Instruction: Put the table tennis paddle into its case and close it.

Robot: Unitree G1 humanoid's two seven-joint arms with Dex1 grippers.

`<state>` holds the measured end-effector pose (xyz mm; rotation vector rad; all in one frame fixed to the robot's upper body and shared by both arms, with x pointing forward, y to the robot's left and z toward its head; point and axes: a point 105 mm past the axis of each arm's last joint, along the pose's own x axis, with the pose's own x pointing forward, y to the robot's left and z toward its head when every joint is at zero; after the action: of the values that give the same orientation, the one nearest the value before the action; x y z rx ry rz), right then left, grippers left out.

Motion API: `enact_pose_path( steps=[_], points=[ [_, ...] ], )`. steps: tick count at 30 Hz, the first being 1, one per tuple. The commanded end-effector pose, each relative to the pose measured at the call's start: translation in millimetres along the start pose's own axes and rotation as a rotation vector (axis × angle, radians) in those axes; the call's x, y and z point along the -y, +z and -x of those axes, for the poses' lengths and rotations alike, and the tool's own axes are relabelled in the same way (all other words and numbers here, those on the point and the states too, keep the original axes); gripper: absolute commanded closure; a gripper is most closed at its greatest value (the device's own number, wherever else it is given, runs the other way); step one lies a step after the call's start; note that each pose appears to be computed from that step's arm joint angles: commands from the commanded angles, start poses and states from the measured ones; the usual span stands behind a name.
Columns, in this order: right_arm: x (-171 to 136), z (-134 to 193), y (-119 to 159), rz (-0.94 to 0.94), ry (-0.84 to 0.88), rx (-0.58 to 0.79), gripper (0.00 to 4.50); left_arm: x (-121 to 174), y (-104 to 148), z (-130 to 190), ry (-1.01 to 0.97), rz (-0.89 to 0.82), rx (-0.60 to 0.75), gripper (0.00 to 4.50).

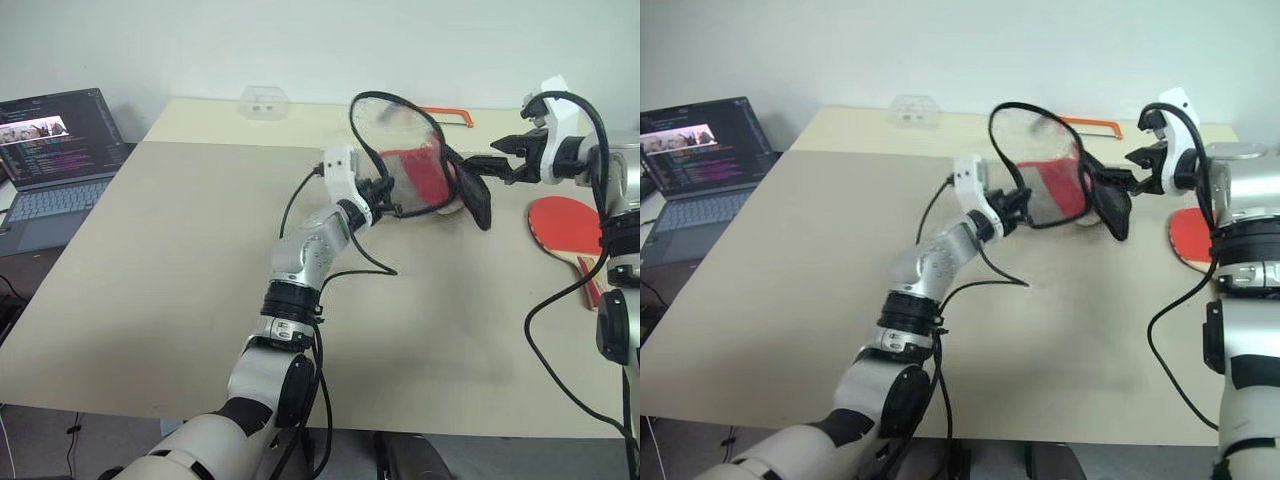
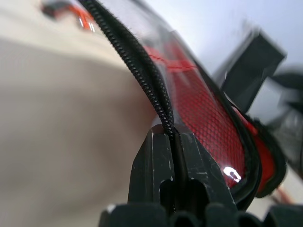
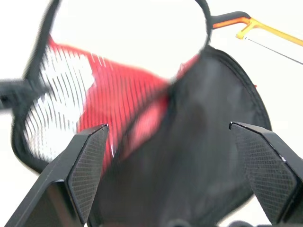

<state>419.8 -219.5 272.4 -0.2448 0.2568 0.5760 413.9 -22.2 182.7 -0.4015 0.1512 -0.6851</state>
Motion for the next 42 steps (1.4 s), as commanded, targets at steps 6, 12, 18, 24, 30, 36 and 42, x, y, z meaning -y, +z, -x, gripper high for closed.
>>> enact_pose_path(
  steps=[6,12,18,24,30,36,42],
  points=[
    [3,9,23,0.049,-0.013,0.070,0.00,-2,50,29,-0.079,0.016,0.192,4.49],
    [1,5,27,0.055,-0.002,0.081,0.00,-44,117,69,0.016,-0.051,0.366,4.49],
    [1,2,29,0.058,0.000,0.090,0.00,-67,129,95,0.093,-0.073,0.372,4.49],
    [1,2,29,0.058,0.003,0.090,0.00,-83,72,105,0.169,-0.093,0.145,4.49],
    [-1,1,31,0.061,0.012,0.090,0.00,-66,49,95,0.098,-0.012,0.125,4.49],
    [-3,1,33,0.068,0.018,0.091,0.00,-41,42,76,-0.004,0.032,0.132,4.49],
    [-5,-1,35,0.071,0.024,0.097,0.00,-14,29,58,-0.096,0.007,0.089,4.49]
  ],
)
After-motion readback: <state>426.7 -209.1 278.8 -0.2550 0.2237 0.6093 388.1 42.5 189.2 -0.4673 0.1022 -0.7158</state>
